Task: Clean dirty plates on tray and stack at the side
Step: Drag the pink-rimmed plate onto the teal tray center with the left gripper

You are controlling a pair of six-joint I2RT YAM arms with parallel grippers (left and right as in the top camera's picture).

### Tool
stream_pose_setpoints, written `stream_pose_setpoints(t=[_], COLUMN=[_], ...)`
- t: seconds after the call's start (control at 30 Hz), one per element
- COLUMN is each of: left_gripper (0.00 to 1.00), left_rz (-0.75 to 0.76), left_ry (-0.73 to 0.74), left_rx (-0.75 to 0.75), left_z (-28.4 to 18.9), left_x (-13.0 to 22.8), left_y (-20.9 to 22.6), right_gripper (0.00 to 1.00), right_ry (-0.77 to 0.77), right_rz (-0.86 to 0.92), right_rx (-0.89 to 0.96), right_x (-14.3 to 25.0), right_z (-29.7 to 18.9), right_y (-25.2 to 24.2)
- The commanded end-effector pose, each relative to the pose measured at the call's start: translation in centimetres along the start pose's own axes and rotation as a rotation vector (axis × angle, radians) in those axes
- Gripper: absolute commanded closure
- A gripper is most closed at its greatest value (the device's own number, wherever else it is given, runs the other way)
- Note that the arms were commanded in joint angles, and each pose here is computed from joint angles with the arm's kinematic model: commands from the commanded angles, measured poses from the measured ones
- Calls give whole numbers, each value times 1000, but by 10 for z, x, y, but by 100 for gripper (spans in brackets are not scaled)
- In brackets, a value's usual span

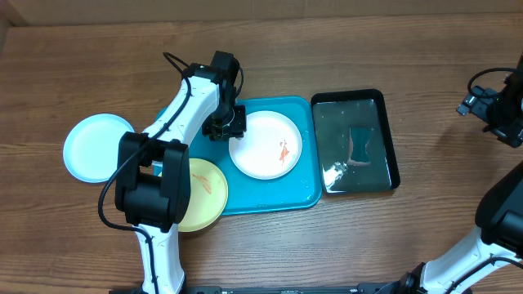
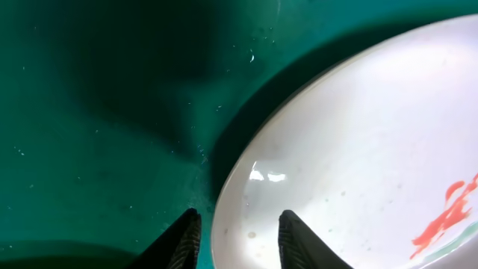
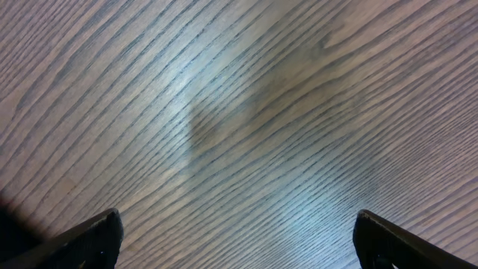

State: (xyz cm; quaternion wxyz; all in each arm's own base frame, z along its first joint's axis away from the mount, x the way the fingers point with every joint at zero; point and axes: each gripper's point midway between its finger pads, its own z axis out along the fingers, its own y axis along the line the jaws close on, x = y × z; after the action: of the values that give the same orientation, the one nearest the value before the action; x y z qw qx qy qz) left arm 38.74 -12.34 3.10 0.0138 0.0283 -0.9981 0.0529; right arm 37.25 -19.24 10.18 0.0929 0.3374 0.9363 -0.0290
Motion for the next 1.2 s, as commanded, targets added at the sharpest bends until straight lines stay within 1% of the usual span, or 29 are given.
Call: stream_pose_setpoints(t=[0.0,0.07,0.17,0.2,0.47,0.57,0.7,0.73,0.83,1.03,1.17], left_gripper=[66,67,74,75,76,80,82,84,96,96,96], left_rz=[65,69,69,69,70,70,72,72,75,68,-15], left_ry=[-29,-30,-27,-27,-26,-22,-28,-28,-36,-37,-12], left_rx=[-54,-84,-94,-95,-94,-88,-87,-87,-93,-142,-150], left_z=[-6,-4,-5,-5,0,6,11,12,12,11,10], left_x=[-5,-4,-3,-3,-1,1,1,1,-1,0,7], left_y=[5,8,10,10,9,9,9,10,10,21,23], right_gripper=[0,0,0,0,0,0,0,0,0,0,0], right_ry=[-43,-43,-43,-43,-43,-43,-43,-43,-43,-43,-43], right_rz=[1,1,1,1,1,1,1,1,1,1,1], right_rx=[-7,-7,-7,-7,-7,-7,-7,-7,-7,-7,-7], right_x=[-7,-7,-7,-7,-7,-7,-7,-7,-7,-7,-7], right_z=[-14,-14,-14,-14,-14,-14,-14,-14,-14,-14,-14], right_y=[1,1,1,1,1,1,1,1,1,1,1])
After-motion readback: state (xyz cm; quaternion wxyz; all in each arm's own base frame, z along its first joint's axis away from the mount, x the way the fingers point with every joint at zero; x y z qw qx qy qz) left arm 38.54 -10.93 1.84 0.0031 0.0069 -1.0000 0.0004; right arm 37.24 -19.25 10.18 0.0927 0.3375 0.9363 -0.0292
